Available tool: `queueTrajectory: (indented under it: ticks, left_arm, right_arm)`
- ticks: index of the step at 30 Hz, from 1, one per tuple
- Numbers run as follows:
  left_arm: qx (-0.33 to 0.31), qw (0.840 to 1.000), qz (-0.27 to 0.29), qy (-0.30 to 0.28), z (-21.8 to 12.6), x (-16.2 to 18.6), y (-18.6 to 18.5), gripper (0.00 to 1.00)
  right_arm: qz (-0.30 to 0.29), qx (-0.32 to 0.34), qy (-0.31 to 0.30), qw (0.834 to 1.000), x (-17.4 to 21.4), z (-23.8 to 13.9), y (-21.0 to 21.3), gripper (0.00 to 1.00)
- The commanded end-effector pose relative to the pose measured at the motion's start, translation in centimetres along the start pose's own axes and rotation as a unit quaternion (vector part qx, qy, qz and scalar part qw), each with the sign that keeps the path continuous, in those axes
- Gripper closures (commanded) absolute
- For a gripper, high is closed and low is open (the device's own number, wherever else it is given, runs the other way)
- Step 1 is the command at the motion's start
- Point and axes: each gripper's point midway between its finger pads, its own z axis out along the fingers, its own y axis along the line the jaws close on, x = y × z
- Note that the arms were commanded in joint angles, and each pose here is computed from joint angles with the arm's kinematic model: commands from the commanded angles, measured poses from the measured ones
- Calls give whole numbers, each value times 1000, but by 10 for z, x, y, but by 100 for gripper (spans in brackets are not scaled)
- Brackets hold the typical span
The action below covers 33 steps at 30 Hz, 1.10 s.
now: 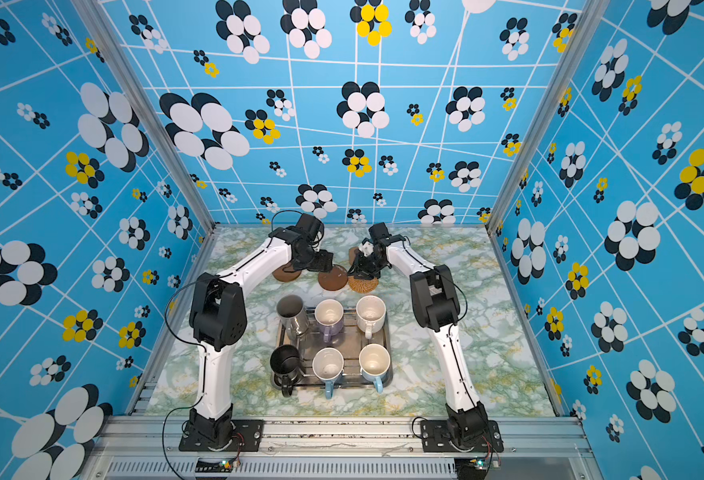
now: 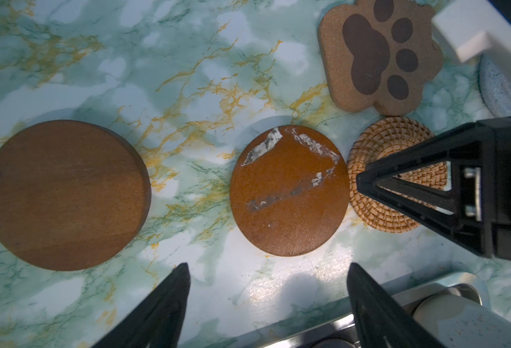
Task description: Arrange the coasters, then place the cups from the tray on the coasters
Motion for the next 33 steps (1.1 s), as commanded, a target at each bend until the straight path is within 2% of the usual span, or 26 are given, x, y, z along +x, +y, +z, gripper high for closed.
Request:
queueTrajectory:
  ticks: [1,15,23,33]
  left_arm:
    - [11,1000,-5,-8,-11,-1,-5,18]
    - [45,999,-16,24,29,8,-14,26]
    - [-21,999,21,42,48,16,2,23]
    - [-64,995,63,43,63,16,11,25]
  right_arm:
    - [17,-5,18,1000,4,21,2,67]
    - [11,-24,9,1000,-14,39,22,70]
    - [6,12,23,1000,-3,26,3,70]
    - [44,8,-7,999,-6,-3,-29,70]
